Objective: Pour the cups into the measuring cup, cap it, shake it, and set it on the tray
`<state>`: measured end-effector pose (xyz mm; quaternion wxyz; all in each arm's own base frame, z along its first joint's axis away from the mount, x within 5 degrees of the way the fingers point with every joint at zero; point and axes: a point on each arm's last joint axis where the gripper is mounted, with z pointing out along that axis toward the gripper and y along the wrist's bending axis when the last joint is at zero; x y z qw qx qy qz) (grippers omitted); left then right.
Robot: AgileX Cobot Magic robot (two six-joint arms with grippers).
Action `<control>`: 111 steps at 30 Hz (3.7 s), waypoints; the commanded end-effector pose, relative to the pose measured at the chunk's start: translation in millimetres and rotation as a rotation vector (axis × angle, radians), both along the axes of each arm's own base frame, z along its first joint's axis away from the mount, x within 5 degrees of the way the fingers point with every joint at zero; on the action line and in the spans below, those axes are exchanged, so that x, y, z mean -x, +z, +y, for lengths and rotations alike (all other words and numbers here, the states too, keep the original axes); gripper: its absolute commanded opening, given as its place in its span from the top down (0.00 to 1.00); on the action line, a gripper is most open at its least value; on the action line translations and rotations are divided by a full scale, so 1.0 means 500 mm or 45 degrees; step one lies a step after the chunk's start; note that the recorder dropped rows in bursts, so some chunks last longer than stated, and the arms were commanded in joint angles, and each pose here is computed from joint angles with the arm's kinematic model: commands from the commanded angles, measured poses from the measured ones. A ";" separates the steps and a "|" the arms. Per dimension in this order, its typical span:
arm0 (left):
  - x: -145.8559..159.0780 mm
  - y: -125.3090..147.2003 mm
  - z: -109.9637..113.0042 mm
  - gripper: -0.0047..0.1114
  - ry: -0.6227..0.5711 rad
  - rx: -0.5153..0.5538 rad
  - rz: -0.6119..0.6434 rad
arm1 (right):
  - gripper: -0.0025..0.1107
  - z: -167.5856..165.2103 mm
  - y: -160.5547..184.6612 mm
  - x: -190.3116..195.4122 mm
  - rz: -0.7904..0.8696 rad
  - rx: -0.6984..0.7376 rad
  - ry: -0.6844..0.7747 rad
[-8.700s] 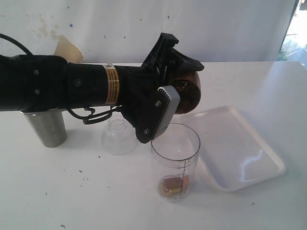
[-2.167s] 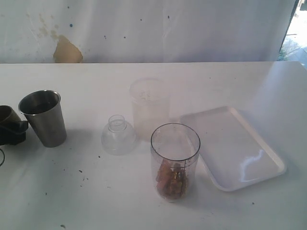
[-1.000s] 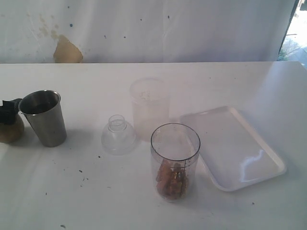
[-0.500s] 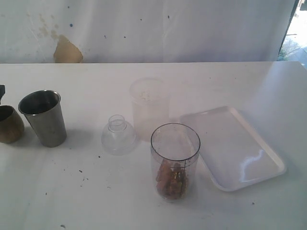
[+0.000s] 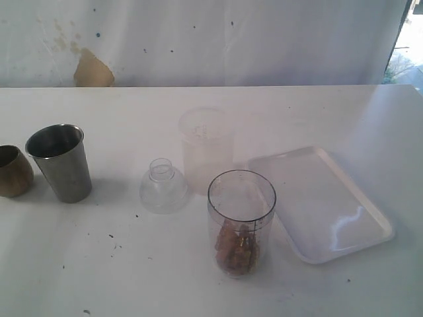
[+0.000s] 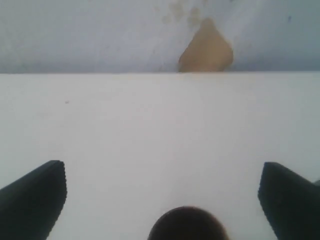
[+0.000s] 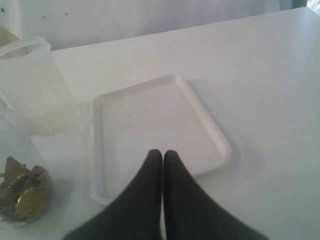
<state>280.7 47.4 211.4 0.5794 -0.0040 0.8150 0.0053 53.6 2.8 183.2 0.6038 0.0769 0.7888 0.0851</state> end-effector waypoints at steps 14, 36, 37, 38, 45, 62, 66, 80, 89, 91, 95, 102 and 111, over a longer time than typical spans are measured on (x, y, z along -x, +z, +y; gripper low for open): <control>0.131 -0.054 -0.121 0.06 -0.590 0.202 -0.102 | 0.98 -0.001 -0.002 0.000 -0.003 0.007 -0.011; 0.065 -0.210 -0.130 0.06 -0.630 0.154 0.023 | 0.98 -0.001 -0.002 0.000 -0.003 0.007 -0.011; 0.061 -0.214 -0.132 0.06 -0.653 0.152 0.017 | 0.98 -0.001 -0.002 0.000 -0.003 0.007 -0.011; 0.057 -0.215 -0.133 0.06 -0.668 0.155 0.006 | 0.98 -0.001 -0.002 0.000 -0.003 0.007 -0.011; 0.022 -0.224 -0.129 0.06 -0.679 0.150 -0.023 | 0.98 -0.001 -0.002 0.000 -0.003 0.007 -0.011; -0.061 -0.220 -0.120 0.06 -0.725 0.080 -0.104 | 0.98 -0.001 -0.002 0.000 -0.003 0.007 -0.011; -0.062 -0.224 -0.119 0.06 -0.723 0.080 -0.092 | 0.98 -0.001 -0.002 0.000 -0.003 0.007 -0.011; -0.072 -0.253 -0.127 0.06 -0.791 0.133 -0.122 | 0.98 -0.001 -0.002 0.000 -0.003 0.007 -0.011; -0.071 -0.252 -0.134 0.06 -0.866 0.118 -0.124 | 0.98 -0.001 -0.002 0.000 -0.003 0.007 -0.011; -0.071 -0.252 -0.133 0.06 -0.857 0.119 -0.125 | 0.98 -0.001 -0.002 0.000 -0.003 0.007 -0.011; -0.077 -0.250 -0.127 0.06 -0.797 0.126 -0.133 | 0.98 -0.001 -0.002 0.000 -0.003 0.007 -0.011; -0.079 -0.250 -0.124 0.06 -0.774 0.129 -0.138 | 0.98 -0.001 -0.002 0.000 -0.003 0.007 -0.011; -0.091 -0.243 -0.125 0.06 -0.793 0.136 -0.157 | 0.98 -0.001 -0.002 0.000 -0.003 0.007 -0.011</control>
